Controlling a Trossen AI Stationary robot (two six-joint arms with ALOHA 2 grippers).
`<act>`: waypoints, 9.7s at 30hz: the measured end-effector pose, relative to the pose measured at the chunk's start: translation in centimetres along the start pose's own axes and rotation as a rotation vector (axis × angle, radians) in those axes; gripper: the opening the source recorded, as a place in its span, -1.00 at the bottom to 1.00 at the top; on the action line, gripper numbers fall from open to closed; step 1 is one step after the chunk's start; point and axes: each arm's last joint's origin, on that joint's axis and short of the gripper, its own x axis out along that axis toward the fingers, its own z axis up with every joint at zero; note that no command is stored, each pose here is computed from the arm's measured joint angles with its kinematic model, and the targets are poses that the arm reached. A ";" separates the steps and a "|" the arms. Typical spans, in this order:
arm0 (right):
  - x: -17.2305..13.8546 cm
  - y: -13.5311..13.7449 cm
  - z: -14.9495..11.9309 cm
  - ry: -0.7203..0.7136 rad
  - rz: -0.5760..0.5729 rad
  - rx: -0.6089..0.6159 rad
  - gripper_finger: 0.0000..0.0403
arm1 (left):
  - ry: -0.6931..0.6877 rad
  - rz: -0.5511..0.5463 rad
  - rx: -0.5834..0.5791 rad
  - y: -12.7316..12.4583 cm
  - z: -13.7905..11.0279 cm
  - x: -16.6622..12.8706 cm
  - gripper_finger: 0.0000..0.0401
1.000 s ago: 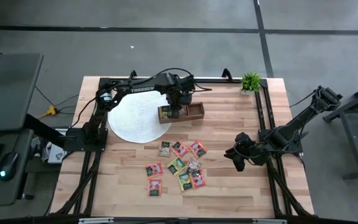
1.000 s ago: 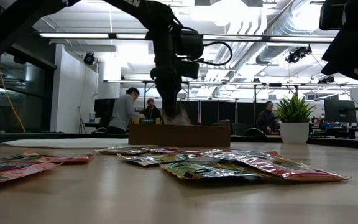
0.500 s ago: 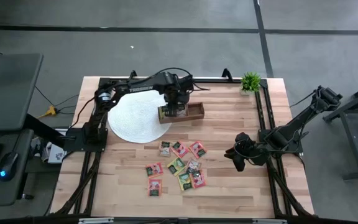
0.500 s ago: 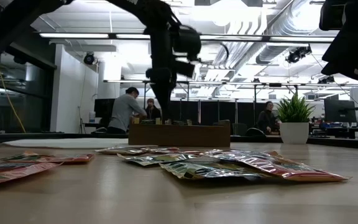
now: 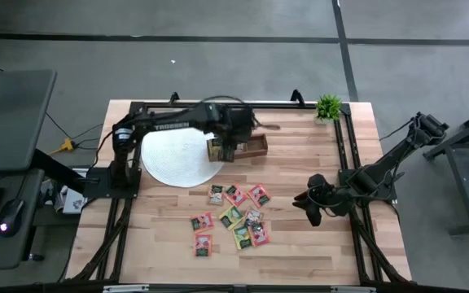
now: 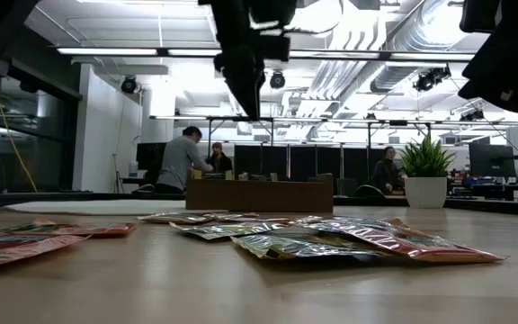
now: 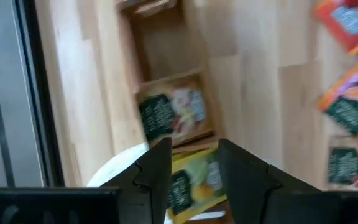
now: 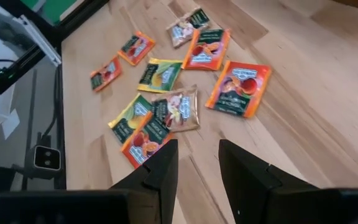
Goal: Pick & Place Tea
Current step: Put the brown tea bag into the middle compartment of the wooden organizer
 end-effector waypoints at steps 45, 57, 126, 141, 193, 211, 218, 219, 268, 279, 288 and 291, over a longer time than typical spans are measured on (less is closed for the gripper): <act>19.4 7.0 11.4 0.159 -0.003 -0.312 -0.99 | -0.133 -0.319 -0.495 -15.0 -16.2 2.7 -0.37; 25.5 5.9 11.6 0.218 -0.038 -0.279 -1.00 | -0.129 -0.343 -0.497 -15.7 -18.4 4.7 -0.37; 28.5 4.4 7.3 0.330 -0.120 -0.291 -1.00 | -0.233 -0.487 -1.052 -16.7 -14.8 10.0 -0.37; 28.5 4.4 7.2 0.334 -0.116 -0.307 -1.00 | -0.243 -0.493 -1.052 -16.7 -14.7 10.1 -0.96; -0.1 8.6 15.6 0.047 -0.400 -0.279 -0.99 | -0.901 -0.030 -0.612 -12.3 -13.2 1.0 -1.00; -0.1 8.6 15.7 0.046 -0.406 -0.306 -0.99 | -0.983 0.018 -0.538 -2.9 -13.9 0.5 -1.00; -0.1 8.6 15.7 0.031 -0.420 -0.310 -0.99 | -0.930 -0.038 -0.540 -1.8 -14.2 2.8 -1.00; -0.1 8.6 15.7 0.031 -0.420 -0.309 -0.99 | -0.909 -0.046 -0.545 -1.9 -14.1 3.4 -1.00; -0.1 8.6 15.7 0.028 -0.414 -0.298 -0.99 | -0.632 -0.006 -0.615 -1.0 -12.5 8.7 -1.00; -0.1 8.6 15.7 0.028 -0.413 -0.297 -0.99 | -0.616 0.010 -0.632 -1.0 -12.6 8.8 -1.00; -0.1 8.7 15.7 0.027 -0.413 -0.297 -0.99 | -0.619 -0.002 -0.633 -1.0 -12.6 8.8 -1.00; 0.0 8.7 15.7 0.027 -0.413 -0.297 -0.99 | -0.619 -0.004 -0.633 -1.0 -12.6 8.8 -1.00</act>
